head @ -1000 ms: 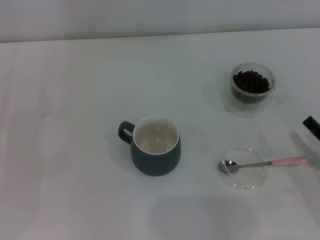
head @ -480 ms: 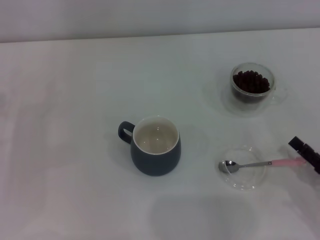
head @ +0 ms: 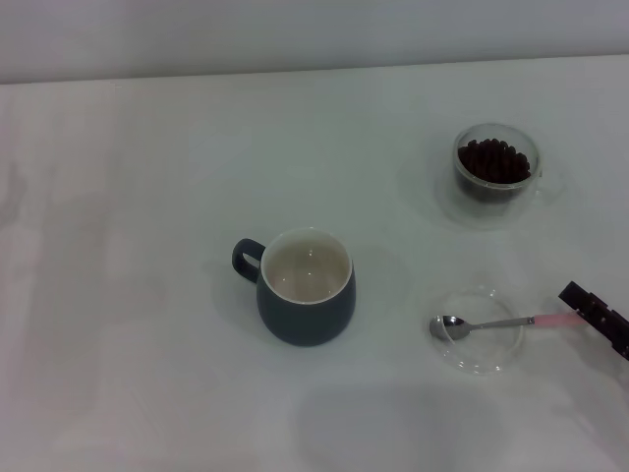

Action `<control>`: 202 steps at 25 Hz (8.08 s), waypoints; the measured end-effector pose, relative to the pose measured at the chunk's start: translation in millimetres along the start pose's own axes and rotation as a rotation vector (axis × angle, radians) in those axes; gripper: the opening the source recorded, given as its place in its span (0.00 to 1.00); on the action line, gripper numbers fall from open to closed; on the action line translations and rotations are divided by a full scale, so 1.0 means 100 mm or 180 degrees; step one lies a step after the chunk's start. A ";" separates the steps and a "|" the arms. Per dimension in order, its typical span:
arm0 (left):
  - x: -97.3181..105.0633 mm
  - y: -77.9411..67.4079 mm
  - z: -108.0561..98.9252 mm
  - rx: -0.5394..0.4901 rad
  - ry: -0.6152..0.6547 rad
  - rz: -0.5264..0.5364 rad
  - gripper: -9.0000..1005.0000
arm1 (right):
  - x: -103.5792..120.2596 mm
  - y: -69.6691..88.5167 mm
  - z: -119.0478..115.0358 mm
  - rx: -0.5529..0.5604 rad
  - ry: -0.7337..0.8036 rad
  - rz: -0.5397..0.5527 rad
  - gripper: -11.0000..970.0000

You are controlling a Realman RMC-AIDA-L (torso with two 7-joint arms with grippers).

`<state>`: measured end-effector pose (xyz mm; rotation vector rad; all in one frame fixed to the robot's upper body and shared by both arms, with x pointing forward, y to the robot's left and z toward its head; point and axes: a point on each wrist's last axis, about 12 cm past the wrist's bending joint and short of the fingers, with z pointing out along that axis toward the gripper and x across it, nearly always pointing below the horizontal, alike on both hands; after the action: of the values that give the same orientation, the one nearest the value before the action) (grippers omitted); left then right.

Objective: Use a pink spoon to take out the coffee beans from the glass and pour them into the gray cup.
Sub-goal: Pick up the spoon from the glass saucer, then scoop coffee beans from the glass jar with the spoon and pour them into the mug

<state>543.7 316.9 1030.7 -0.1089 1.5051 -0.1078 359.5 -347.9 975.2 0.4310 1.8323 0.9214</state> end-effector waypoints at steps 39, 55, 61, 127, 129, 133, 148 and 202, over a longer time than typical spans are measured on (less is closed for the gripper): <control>0.00 -0.04 0.05 0.0026 0.0025 -0.0018 0.80 | 0.01 -0.01 -0.05 -0.0058 0.0233 0.0066 0.42; 0.00 -0.04 0.05 0.0025 0.0025 -0.0017 0.80 | 0.01 0.00 -0.04 -0.0095 0.0261 0.0110 0.36; 0.01 -0.06 0.05 0.0032 0.0029 -0.0034 0.80 | 0.00 0.01 -0.03 -0.0119 0.0305 0.0120 0.35; 0.02 -0.07 0.03 0.0031 0.0042 -0.0058 0.80 | -1.82 0.43 1.28 -0.0783 0.0095 -0.1913 0.17; 0.02 -0.08 0.03 0.0032 0.0043 -0.0063 0.80 | -1.81 0.42 1.27 -0.0770 0.0058 -0.1931 0.17; 0.02 -0.11 0.04 0.0054 0.0031 -0.0096 0.80 | -1.81 0.40 1.25 -0.0708 -0.0136 -0.2001 0.17; 0.02 -0.11 0.03 0.0054 0.0019 -0.0099 0.80 | -1.66 0.37 1.33 -0.0575 -0.0060 -0.2108 0.17; -0.01 -0.05 0.05 -0.0003 -0.0023 -0.0071 0.80 | -1.59 0.15 1.25 -0.0058 0.0033 -0.0212 0.17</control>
<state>548.4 312.1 1033.0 -0.1266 1.4970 -0.1246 539.2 -391.5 1058.7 0.3524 1.8352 0.8957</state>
